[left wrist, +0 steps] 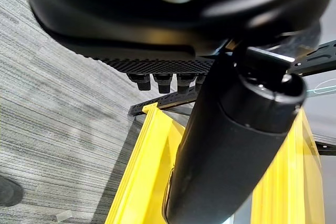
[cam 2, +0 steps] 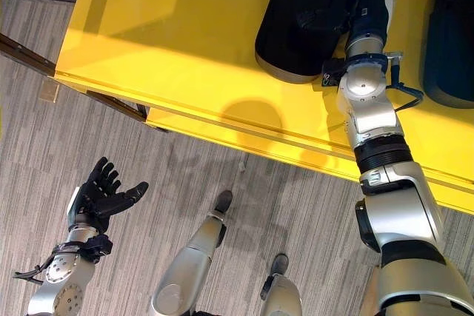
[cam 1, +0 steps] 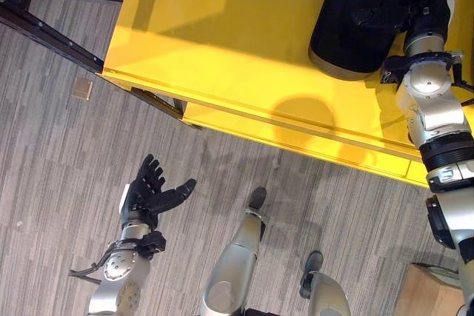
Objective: Move parts from the plastic box to the shelf.
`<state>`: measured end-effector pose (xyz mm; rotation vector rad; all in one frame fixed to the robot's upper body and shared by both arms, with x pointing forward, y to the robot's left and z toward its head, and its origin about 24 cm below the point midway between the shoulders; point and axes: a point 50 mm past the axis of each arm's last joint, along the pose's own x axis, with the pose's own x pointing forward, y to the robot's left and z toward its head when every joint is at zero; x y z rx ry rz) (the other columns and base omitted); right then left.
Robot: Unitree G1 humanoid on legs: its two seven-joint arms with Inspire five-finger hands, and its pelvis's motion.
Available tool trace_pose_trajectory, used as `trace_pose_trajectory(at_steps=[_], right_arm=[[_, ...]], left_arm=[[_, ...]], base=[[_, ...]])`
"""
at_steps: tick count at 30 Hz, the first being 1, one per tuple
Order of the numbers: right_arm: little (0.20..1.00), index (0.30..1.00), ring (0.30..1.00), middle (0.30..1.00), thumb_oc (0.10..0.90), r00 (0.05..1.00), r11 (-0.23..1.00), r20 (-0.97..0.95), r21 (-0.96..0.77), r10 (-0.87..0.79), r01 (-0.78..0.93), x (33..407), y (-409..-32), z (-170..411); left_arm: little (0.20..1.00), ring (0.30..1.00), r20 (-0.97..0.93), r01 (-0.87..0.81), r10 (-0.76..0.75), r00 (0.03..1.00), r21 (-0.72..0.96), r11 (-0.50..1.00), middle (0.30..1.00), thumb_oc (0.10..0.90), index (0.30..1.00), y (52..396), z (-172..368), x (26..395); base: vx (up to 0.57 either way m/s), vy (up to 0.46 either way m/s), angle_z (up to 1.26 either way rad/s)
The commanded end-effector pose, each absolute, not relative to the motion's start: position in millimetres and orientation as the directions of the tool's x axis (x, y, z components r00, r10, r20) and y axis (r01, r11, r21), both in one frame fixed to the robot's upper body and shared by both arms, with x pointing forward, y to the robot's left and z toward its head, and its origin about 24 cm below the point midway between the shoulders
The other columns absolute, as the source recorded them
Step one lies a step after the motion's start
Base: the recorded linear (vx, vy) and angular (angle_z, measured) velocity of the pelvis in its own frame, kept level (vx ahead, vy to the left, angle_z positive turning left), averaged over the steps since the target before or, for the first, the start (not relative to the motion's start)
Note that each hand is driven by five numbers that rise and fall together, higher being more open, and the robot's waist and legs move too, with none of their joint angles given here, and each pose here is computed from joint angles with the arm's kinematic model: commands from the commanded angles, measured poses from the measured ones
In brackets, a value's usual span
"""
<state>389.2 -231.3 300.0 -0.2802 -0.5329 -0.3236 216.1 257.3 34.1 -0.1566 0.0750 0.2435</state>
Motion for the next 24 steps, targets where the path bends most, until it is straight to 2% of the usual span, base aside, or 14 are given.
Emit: trace_pose_trajectory(at_steps=[1,18,24], right_arm=[[1.0,1.0,1.0,1.0,0.9,0.673,0.927,0.726,-0.143,-0.14,0.347,370.5,-213.8,367.0],[1.0,1.0,1.0,1.0,0.9,0.666,0.917,0.734,-0.164,-0.133,0.364,360.8,-231.6,359.2],[1.0,1.0,1.0,1.0,0.9,0.703,0.934,0.698,-0.145,-0.137,0.326,362.8,-235.2,336.9]], left_arm=[[1.0,1.0,0.109,-0.268,0.279,0.954,-0.103,0.958,1.0,0.9,1.0,280.2,75.3,210.5],[1.0,1.0,0.097,-0.214,0.22,0.971,-0.069,0.974,1.0,0.9,1.0,276.5,75.3,216.5],[1.0,1.0,0.076,-0.203,0.208,0.975,-0.059,0.977,1.0,0.9,1.0,277.7,72.1,216.2]], base=[[-0.02,0.011,-0.05],[0.0,0.008,-0.02],[0.02,0.033,-0.04]])
